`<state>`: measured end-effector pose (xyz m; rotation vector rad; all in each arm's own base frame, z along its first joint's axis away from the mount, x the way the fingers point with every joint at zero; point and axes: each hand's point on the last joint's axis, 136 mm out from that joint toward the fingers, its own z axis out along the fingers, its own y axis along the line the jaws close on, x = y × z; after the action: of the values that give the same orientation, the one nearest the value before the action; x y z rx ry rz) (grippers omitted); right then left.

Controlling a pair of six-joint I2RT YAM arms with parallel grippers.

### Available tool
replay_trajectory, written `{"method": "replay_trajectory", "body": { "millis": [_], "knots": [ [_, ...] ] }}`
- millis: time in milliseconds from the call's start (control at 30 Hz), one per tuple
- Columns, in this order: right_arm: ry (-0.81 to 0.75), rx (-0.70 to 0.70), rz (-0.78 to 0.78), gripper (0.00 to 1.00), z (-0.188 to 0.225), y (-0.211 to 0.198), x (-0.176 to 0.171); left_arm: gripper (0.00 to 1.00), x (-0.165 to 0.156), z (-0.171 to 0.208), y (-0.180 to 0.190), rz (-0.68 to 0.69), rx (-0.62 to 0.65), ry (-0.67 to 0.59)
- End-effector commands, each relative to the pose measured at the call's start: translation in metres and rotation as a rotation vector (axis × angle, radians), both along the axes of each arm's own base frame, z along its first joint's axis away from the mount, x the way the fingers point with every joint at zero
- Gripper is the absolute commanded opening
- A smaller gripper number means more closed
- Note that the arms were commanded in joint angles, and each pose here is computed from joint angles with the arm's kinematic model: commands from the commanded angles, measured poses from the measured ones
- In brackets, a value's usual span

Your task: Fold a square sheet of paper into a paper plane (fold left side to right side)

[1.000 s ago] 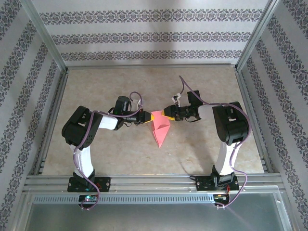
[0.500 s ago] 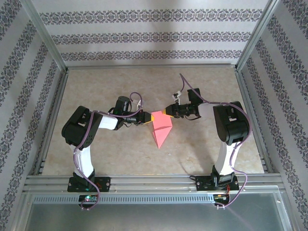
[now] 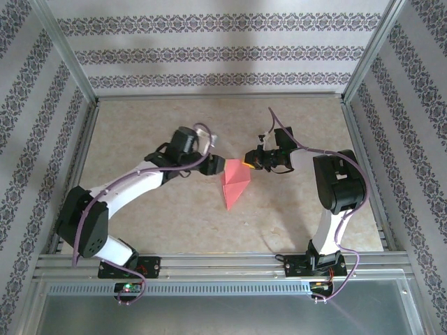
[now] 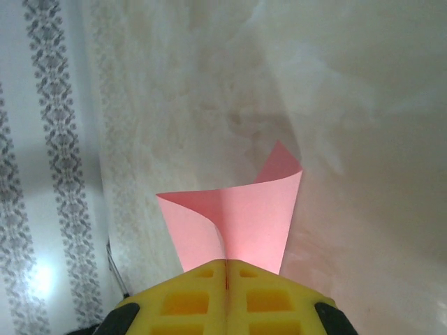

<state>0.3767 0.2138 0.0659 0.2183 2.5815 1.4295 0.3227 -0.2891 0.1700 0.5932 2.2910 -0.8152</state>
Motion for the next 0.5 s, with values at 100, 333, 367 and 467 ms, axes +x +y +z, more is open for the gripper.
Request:
{"method": "replay_trajectory", "body": {
  "millis": [100, 333, 367, 467],
  "knots": [
    [0.123, -0.067, -0.104, 0.0, 0.004, -0.007, 0.001, 0.55, -0.045, -0.051, -0.02, -0.102, 0.389, -0.026],
    [0.16, -0.09, -0.134, 0.0, 0.002, -0.006, 0.001, 0.59, -0.061, -0.075, -0.056, -0.144, 0.556, -0.064],
    [0.161, -0.091, -0.134, 0.0, 0.001, -0.005, 0.001, 0.59, -0.062, -0.08, -0.058, -0.146, 0.575, -0.063],
    [0.163, -0.094, -0.128, 0.0, 0.001, -0.004, 0.0, 0.59, -0.062, -0.096, -0.062, -0.132, 0.642, -0.062]
  ]
}}
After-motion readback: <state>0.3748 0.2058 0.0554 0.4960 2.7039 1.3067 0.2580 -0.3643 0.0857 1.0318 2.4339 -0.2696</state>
